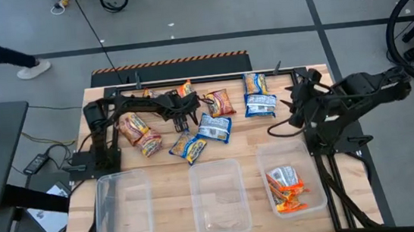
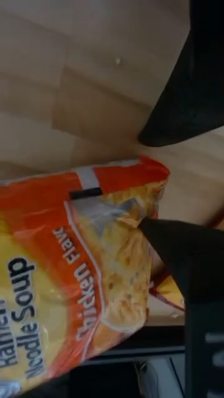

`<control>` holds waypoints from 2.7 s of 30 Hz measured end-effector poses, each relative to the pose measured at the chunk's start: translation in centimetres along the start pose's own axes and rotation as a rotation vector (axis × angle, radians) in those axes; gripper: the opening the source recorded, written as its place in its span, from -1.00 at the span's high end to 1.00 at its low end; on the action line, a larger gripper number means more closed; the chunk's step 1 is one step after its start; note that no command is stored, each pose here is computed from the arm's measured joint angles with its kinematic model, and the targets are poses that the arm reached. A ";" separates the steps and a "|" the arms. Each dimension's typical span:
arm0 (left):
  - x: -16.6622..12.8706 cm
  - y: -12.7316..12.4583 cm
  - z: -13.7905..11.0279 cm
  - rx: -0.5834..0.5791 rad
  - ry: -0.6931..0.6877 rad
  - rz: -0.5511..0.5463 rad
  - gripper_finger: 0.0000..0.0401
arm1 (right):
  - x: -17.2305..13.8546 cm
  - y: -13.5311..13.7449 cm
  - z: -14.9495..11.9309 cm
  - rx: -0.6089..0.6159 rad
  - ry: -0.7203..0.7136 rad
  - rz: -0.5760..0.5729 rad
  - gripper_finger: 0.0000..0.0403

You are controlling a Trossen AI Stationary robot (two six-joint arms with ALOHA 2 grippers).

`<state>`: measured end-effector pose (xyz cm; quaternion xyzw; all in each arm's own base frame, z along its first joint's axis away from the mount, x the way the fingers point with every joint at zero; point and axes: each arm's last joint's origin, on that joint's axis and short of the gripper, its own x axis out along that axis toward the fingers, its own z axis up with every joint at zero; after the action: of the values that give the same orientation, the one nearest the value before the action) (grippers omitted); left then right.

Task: Sort Maruchan noodles
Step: Put the orange noodle pack on the right transparent bin

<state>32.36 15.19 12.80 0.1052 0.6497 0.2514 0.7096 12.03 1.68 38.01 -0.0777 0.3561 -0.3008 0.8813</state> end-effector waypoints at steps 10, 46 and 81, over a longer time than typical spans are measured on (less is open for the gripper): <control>0.0 0.2 -0.1 -0.005 0.002 0.011 0.91 | 0.7 -0.6 1.0 0.029 -0.051 -0.088 0.00; -21.1 2.1 1.6 -0.119 -0.679 -0.496 0.99 | 17.6 6.6 8.8 -0.295 -0.253 0.459 -0.45; -23.0 -2.1 3.0 0.183 -0.867 -0.431 0.94 | 19.6 9.3 7.0 -0.460 -0.122 0.600 0.00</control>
<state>35.10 2.60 32.14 0.1253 0.3210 -0.0262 0.9384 32.21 -2.83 28.51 -0.1833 0.3682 0.0634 0.9093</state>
